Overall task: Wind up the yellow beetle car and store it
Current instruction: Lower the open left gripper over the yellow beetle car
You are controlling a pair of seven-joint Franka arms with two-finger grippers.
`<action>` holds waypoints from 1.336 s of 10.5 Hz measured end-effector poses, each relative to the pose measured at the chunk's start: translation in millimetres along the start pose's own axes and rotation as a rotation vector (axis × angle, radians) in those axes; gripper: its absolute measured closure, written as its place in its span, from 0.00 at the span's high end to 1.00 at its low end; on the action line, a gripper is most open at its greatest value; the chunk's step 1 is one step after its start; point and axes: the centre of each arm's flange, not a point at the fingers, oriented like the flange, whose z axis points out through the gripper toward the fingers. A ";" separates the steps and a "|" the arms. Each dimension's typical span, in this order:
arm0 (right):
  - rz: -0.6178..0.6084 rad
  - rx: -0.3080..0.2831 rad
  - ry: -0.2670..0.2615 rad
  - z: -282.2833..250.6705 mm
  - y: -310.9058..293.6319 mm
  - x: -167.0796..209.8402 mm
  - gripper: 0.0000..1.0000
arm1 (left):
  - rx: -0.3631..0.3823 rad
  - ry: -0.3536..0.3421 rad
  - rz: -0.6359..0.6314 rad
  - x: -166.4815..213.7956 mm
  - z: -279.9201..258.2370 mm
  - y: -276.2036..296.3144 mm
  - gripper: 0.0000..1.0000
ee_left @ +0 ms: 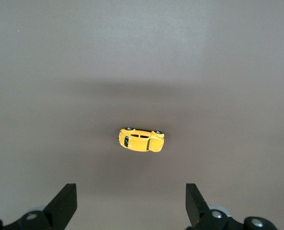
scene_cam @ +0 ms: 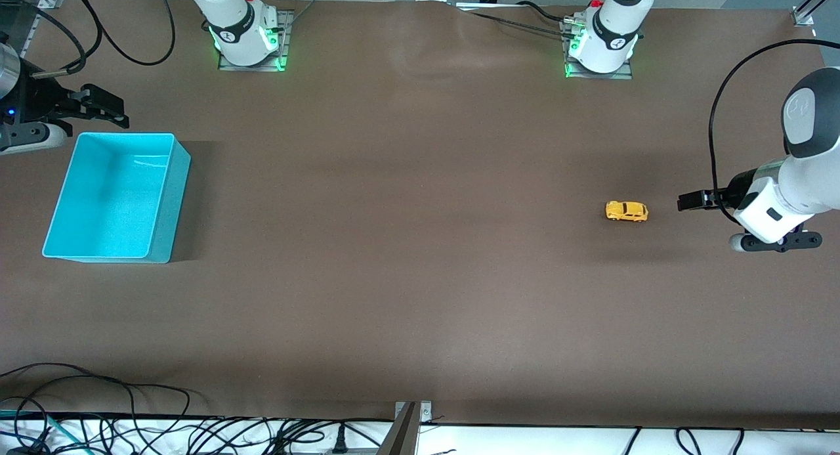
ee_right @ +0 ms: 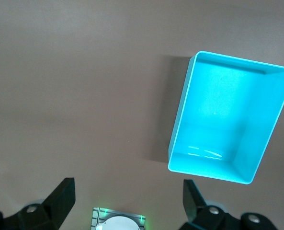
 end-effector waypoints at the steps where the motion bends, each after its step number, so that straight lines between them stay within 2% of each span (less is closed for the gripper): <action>1: 0.000 0.000 0.000 0.1 0.0 0.1 1.00 | 0.000 0.000 0.000 0.0 0.1 0.0 1.00; 4: 0.000 0.000 0.000 0.2 0.0 0.1 1.00 | -0.001 -0.023 -0.038 -0.6 14.2 -0.3 1.00; 6: 0.001 0.000 -0.001 0.7 0.5 0.4 1.00 | 0.001 -0.046 -0.201 2.5 32.3 -3.1 1.00; 8: 0.001 0.001 -0.004 2.1 0.6 1.3 1.00 | 0.010 -0.082 -0.427 7.5 55.5 -10.4 1.00; 10: 0.001 0.002 -0.010 5.1 1.0 3.3 1.00 | -0.032 -0.088 -0.700 14.2 90.5 -24.5 1.00; 12: 0.000 0.002 -0.017 8.6 1.0 5.6 1.00 | -0.065 -0.049 -0.972 18.2 121.2 -34.2 1.00; 14: 0.000 0.003 -0.024 12.5 1.3 8.1 1.00 | -0.083 -0.019 -1.192 18.7 138.5 -30.8 1.00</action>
